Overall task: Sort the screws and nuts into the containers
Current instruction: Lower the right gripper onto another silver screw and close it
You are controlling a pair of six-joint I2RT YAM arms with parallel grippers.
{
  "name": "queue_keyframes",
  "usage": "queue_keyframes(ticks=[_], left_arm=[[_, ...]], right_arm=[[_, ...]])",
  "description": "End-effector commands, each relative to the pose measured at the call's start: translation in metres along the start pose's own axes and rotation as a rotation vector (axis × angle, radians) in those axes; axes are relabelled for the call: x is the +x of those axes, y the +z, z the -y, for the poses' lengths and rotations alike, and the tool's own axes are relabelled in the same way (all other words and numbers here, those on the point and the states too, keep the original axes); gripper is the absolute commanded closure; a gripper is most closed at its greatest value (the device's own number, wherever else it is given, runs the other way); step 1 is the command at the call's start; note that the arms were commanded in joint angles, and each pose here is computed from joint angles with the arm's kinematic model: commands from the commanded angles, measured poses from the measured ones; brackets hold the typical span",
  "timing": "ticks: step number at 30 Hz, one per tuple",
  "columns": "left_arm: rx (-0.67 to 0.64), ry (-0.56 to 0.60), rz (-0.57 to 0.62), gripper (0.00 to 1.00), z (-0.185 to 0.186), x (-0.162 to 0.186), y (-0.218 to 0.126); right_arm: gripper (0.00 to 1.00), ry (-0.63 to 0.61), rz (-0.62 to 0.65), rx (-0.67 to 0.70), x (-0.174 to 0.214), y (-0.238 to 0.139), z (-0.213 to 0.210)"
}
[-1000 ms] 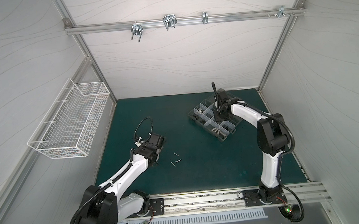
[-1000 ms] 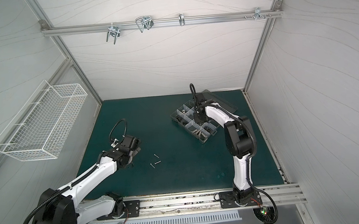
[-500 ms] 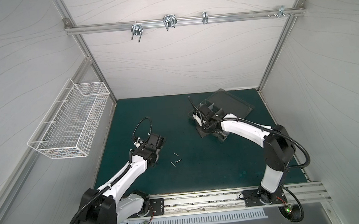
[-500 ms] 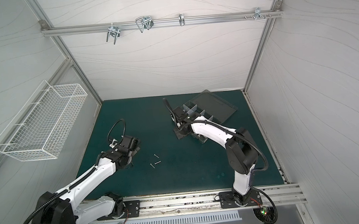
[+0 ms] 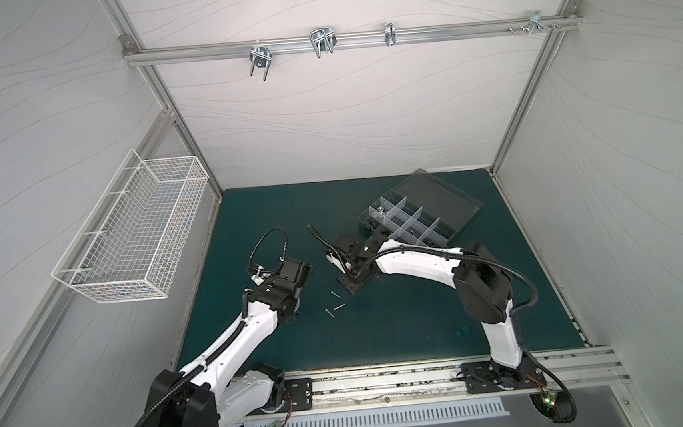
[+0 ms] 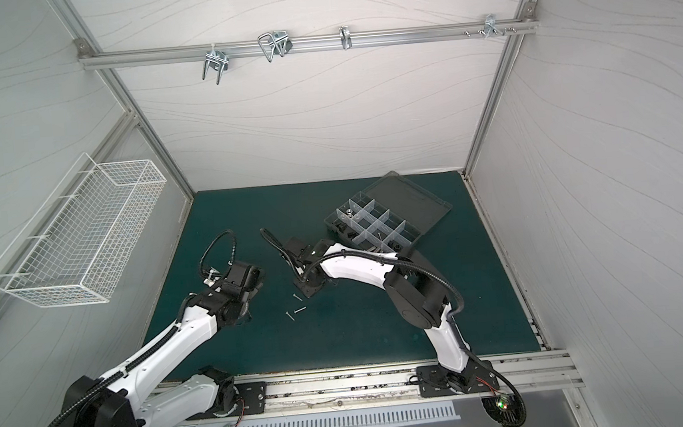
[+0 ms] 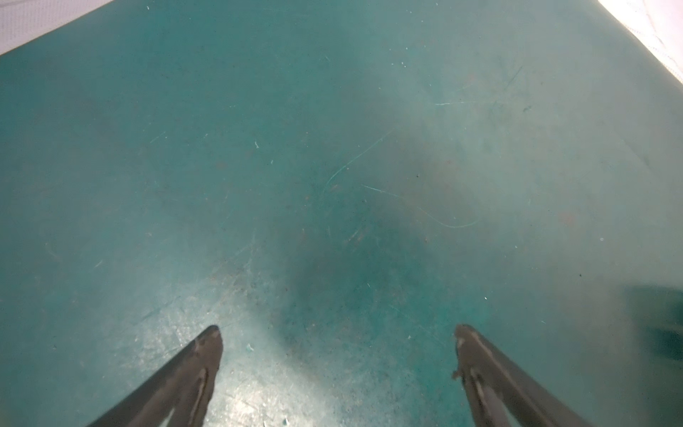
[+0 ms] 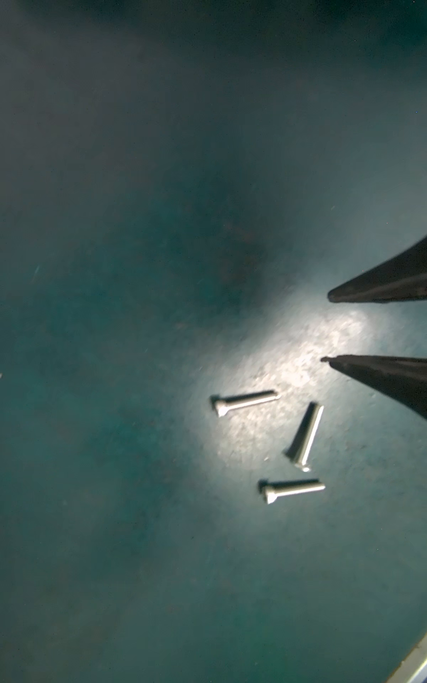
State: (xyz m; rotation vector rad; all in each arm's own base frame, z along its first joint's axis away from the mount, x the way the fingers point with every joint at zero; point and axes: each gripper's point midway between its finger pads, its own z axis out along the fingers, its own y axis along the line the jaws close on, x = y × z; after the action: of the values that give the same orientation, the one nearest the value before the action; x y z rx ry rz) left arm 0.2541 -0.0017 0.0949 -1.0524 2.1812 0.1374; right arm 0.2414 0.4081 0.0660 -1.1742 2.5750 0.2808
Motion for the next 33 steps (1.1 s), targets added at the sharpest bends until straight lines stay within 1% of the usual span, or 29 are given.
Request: queue_keyframes(ticks=[1, 10, 27, 29, 33], left_arm=[[-0.016, -0.024, 0.027, 0.01, -0.005, -0.006, -0.002], [-0.017, -0.028, 0.028, 0.01, -0.006, -0.005, -0.001], [-0.016, -0.026, 0.033, 0.01, -0.004, -0.007, -0.002], [-0.016, -0.026, 0.033, 0.01, -0.004, -0.007, -0.002], [-0.017, -0.025, 0.035, 0.01, -0.004, -0.008, -0.002]], right_arm=[[0.72, -0.04, -0.033, -0.017, 0.001, 0.007, -0.012], [0.71, -0.097, -0.072, -0.031, 0.001, 0.026, -0.03], [0.69, -0.138, -0.135, -0.033, 0.007, 0.052, -0.038], [0.7, -0.138, -0.147, -0.028, 0.009, 0.056, -0.037], [0.77, -0.134, -0.169, -0.017, 0.015, 0.062, -0.034]])
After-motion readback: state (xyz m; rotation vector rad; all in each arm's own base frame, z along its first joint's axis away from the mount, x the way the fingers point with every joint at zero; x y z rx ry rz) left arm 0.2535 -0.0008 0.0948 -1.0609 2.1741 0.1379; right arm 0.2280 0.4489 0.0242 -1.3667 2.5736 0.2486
